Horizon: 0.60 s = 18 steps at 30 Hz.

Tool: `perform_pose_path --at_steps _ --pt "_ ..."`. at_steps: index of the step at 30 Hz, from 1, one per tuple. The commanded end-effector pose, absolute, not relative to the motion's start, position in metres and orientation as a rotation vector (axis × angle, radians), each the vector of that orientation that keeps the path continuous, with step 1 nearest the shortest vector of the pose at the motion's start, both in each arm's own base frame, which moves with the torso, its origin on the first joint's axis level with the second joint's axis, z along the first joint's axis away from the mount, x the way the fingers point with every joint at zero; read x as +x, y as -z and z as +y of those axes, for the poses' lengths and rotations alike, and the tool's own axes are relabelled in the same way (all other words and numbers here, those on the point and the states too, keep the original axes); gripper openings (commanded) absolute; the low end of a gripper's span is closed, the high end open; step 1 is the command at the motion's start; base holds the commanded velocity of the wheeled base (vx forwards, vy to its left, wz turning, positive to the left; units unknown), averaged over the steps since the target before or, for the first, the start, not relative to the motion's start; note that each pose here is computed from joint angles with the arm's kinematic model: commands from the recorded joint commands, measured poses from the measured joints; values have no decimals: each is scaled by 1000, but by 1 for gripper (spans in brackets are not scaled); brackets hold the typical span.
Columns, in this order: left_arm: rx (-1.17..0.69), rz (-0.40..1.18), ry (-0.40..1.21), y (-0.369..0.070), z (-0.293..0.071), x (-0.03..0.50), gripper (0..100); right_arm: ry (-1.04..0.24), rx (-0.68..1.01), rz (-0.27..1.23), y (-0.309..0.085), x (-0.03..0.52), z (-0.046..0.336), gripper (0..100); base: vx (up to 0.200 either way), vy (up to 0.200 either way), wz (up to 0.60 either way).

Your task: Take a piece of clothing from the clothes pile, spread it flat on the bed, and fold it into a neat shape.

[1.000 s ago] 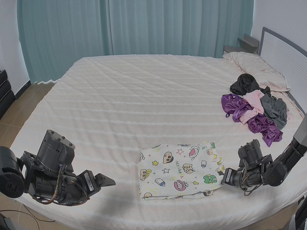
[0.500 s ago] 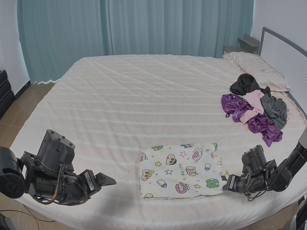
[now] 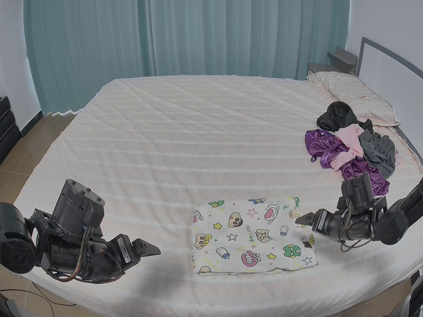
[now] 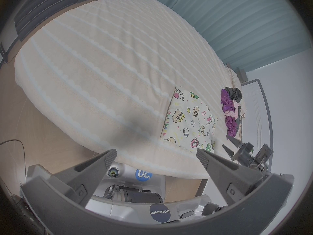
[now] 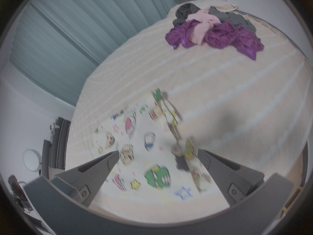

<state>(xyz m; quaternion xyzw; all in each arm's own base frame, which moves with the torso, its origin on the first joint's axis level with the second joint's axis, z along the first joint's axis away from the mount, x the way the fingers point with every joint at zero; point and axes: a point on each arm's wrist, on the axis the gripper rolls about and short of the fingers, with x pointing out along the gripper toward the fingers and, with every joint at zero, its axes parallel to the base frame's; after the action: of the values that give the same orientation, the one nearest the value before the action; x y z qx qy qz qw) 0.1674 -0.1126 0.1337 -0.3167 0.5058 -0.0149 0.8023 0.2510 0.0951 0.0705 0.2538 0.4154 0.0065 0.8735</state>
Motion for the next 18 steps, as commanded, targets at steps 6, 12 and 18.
perform_pose_path --at_steps 6,12,18 --pt "-676 1089 25 -132 -112 166 100 7 532 851 -38 335 113 100 0 0 0" --pt "-676 1091 22 -131 -111 166 100 -2 532 835 -28 358 120 100 0 0 0" --pt "-676 1090 24 -132 -112 166 100 -11 535 824 -29 363 123 100 0 0 0"
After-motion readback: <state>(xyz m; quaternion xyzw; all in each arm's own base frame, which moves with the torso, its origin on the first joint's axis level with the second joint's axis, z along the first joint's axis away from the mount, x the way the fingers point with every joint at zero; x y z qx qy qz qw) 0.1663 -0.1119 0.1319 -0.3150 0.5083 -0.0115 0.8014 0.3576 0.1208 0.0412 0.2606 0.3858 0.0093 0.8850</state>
